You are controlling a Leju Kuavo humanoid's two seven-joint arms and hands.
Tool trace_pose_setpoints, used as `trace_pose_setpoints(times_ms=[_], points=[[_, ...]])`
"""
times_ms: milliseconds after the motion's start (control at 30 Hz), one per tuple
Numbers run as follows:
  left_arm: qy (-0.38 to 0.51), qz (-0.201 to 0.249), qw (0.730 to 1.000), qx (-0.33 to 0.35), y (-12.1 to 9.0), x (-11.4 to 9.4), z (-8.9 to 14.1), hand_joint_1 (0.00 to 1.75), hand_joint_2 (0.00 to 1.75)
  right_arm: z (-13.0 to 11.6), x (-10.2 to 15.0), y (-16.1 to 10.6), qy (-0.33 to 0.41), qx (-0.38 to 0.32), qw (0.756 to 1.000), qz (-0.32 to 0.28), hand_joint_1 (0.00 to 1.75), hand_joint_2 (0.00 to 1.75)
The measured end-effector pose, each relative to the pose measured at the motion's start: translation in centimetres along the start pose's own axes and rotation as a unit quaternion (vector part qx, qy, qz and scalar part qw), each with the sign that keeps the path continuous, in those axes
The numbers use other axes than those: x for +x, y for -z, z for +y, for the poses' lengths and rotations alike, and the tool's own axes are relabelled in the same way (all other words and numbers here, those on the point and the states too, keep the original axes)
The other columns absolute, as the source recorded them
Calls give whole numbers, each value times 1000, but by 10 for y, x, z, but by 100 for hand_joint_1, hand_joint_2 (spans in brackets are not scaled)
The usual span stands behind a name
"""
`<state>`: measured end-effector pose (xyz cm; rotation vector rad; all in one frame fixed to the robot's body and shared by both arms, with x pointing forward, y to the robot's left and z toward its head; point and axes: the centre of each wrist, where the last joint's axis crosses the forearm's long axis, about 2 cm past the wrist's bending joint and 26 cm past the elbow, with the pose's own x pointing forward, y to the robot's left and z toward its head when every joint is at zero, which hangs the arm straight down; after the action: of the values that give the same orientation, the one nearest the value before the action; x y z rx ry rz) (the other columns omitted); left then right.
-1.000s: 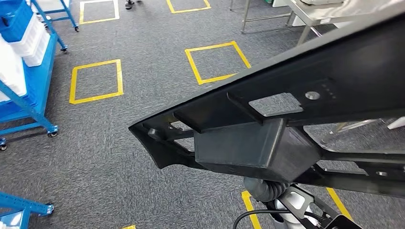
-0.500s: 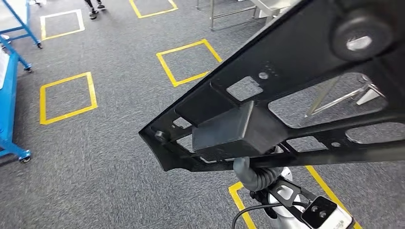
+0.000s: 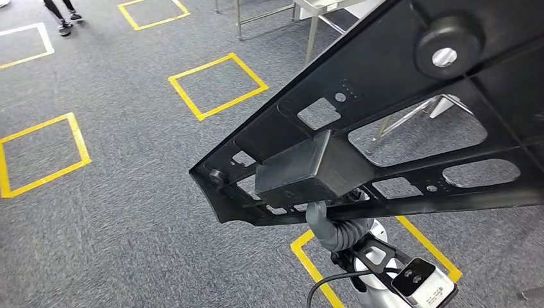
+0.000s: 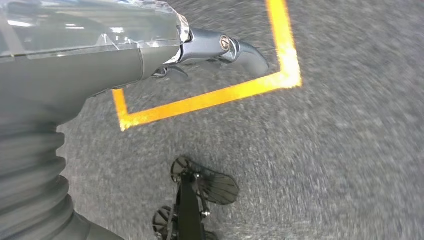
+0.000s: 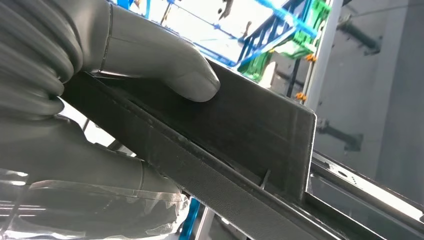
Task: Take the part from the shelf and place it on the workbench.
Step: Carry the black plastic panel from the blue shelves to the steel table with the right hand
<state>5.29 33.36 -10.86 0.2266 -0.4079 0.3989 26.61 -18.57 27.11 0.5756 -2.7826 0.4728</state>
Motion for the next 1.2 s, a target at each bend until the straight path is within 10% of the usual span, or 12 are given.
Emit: trace_pose_setpoints(times_ms=[1200], points=[[17,13,999,26,2,5,7,0,175,0,-13,7,-49,-1,999,5,175,175]])
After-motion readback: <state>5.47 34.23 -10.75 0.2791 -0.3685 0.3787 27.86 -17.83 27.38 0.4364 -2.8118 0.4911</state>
